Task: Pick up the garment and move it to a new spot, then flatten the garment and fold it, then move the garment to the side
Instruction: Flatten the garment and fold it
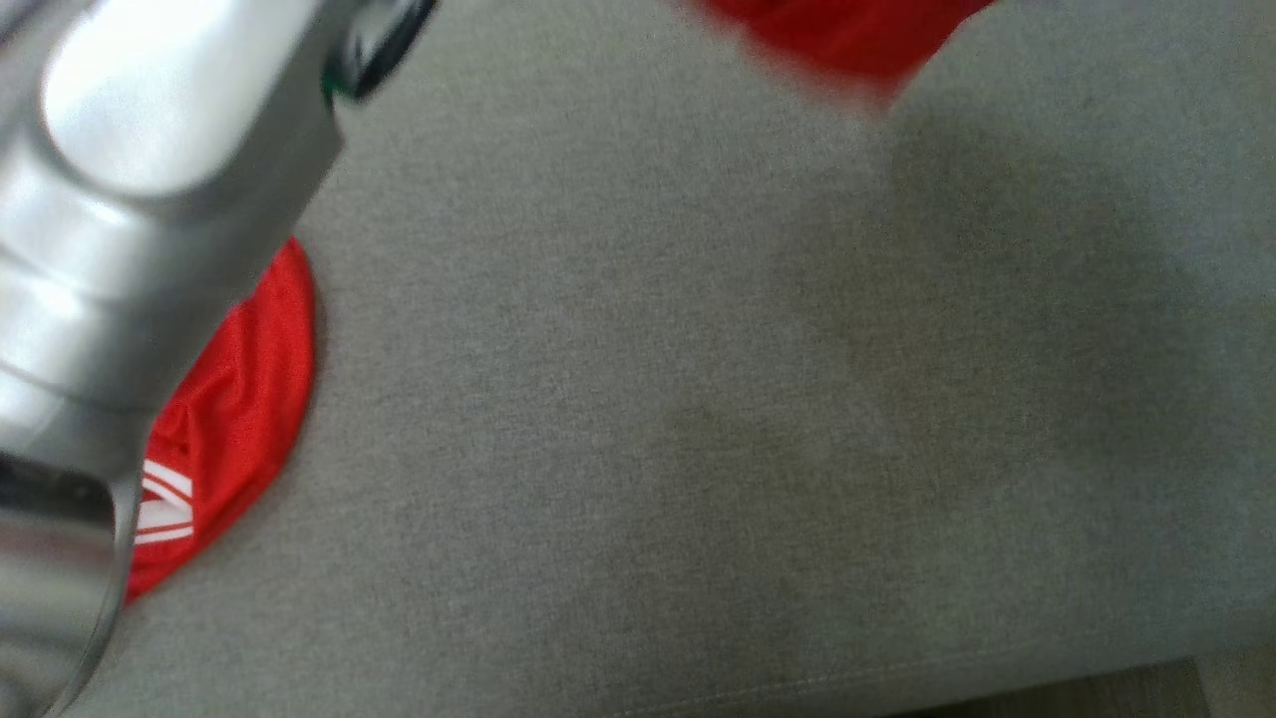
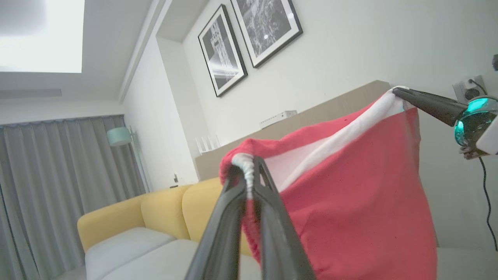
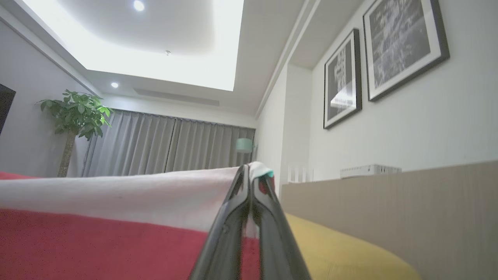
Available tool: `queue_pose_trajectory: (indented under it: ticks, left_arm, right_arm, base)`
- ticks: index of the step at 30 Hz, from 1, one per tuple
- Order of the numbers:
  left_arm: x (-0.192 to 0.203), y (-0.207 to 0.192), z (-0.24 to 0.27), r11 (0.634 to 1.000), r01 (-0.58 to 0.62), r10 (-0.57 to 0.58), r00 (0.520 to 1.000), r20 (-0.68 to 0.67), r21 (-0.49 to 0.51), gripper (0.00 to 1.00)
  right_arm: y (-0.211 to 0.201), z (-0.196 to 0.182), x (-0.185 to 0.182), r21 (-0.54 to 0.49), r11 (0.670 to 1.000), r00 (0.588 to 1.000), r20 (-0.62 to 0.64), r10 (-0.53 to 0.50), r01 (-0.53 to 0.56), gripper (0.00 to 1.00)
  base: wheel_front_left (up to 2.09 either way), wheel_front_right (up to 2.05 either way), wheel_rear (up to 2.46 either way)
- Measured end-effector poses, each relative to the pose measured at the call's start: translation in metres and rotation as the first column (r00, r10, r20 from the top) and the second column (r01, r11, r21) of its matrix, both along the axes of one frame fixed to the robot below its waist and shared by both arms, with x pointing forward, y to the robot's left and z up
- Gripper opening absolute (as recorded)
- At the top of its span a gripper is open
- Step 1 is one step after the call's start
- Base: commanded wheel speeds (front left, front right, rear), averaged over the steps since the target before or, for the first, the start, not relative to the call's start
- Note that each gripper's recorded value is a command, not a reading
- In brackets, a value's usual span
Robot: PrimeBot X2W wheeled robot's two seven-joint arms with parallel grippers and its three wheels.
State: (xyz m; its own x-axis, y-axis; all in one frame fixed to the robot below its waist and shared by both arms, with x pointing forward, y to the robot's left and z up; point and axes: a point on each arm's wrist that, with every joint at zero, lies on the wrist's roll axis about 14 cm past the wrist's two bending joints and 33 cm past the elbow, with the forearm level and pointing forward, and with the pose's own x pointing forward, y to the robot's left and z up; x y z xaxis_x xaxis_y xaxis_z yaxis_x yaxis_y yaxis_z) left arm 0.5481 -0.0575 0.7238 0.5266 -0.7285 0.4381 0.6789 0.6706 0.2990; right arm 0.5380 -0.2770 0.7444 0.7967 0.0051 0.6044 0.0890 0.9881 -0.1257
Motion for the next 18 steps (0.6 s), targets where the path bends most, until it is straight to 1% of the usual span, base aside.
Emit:
queue_pose_trajectory:
  ticks: [2,5,7,9,11,14,16,18]
  left_arm:
    - [0.007,-0.003,0.007,0.999,0.008,-0.008,1.0,0.013,-0.031,0.0]
    - [0.009,0.0,-0.005,0.998,0.017,-0.017,1.0,-0.011,-0.06,0.0]
    - [0.004,0.001,-0.04,0.999,0.026,-0.029,0.997,-0.074,-0.035,0.0]
    - [-0.008,0.005,-0.09,0.999,0.03,-0.032,0.982,-0.187,-0.012,0.0]
    - [-0.029,0.01,-0.144,0.999,0.034,-0.029,0.947,-0.32,0.008,0.0]
    - [-0.074,0.02,-0.216,0.999,0.035,-0.016,0.862,-0.506,0.028,0.0]
    - [-0.11,0.025,-0.251,0.999,0.042,-0.012,0.797,-0.604,0.035,0.0]
    - [-0.146,0.03,-0.278,0.997,0.051,-0.001,0.74,-0.672,0.054,0.0]
  right_arm:
    - [-0.001,0.005,0.002,-0.043,0.999,1.0,0.018,-0.01,0.011,0.0]
    - [0.004,-0.017,0.005,-0.068,0.998,1.0,-0.025,-0.002,0.0,0.0]
    - [0.011,-0.051,0.004,-0.074,0.997,0.994,-0.107,0.016,-0.024,0.0]
    - [0.016,-0.1,-0.005,-0.057,0.997,0.975,-0.222,0.031,-0.045,0.0]
    - [0.015,-0.151,-0.023,-0.016,0.999,0.939,-0.342,0.033,-0.041,0.0]
    - [0.017,-0.215,-0.061,0.061,0.998,0.872,-0.487,0.047,-0.019,0.0]
    - [0.019,-0.244,-0.088,0.1,0.995,0.83,-0.555,0.056,0.0,0.0]
    - [0.02,-0.263,-0.115,0.118,0.993,0.795,-0.604,0.058,0.016,0.0]
  base:
    - [0.0,0.0,0.0]
    - [0.0,0.0,0.0]
    - [0.0,0.0,0.0]
    - [0.0,0.0,0.0]
    - [0.0,0.0,0.0]
    - [0.0,0.0,0.0]
    - [0.0,0.0,0.0]
    - [0.0,0.0,0.0]
